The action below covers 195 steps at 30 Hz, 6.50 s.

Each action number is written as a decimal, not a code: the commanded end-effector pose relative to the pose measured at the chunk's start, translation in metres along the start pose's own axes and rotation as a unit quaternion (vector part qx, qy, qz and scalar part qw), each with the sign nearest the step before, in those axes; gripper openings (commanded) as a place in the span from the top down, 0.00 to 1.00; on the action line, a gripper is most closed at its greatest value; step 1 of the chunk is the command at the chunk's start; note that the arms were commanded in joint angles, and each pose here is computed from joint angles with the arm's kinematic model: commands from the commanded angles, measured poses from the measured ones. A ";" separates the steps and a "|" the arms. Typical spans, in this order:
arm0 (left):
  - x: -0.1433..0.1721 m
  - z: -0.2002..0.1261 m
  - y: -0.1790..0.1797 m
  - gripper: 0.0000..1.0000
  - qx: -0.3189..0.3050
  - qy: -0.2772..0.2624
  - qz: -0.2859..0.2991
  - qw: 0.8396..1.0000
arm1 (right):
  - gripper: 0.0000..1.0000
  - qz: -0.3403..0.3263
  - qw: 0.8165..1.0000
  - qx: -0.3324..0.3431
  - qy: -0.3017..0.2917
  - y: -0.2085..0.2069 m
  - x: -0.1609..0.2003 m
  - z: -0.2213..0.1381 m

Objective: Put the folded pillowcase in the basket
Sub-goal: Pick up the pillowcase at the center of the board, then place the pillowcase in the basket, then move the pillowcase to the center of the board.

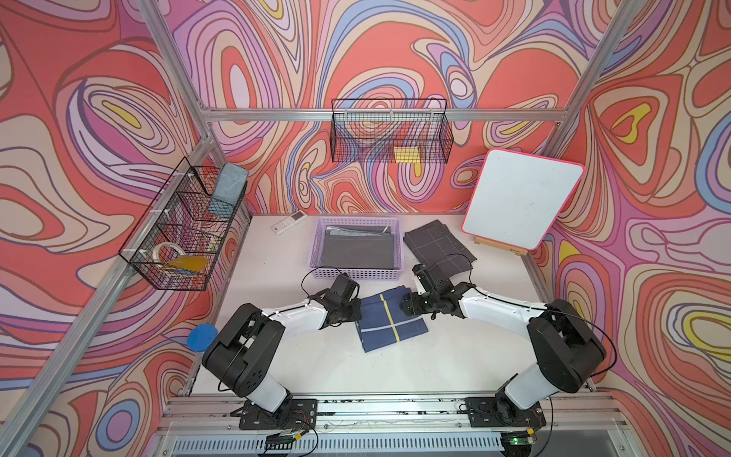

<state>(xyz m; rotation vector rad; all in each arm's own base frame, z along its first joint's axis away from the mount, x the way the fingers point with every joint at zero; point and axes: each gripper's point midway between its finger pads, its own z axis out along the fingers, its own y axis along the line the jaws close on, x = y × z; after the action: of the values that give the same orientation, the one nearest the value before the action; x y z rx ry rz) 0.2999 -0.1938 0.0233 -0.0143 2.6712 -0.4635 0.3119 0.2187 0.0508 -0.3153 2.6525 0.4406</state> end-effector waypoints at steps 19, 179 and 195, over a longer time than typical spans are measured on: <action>-0.012 -0.007 0.019 1.00 0.019 0.040 0.043 0.998 | 0.47 -0.009 0.998 -0.057 0.035 0.007 -0.030 0.039; -0.099 -0.125 0.005 0.01 0.128 -0.145 -0.014 0.981 | 0.36 0.100 0.977 0.176 -0.066 -0.129 -0.131 -0.007; -0.071 -0.118 0.015 0.01 0.123 -0.132 -0.011 0.984 | 0.51 0.055 0.982 0.181 0.028 -0.136 -0.119 0.036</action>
<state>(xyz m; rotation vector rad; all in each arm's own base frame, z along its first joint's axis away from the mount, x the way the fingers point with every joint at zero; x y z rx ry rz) 0.3168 -0.1337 0.1459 -0.0494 2.3651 -0.7267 0.4731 0.1238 0.0467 -0.0366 2.7077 -0.0060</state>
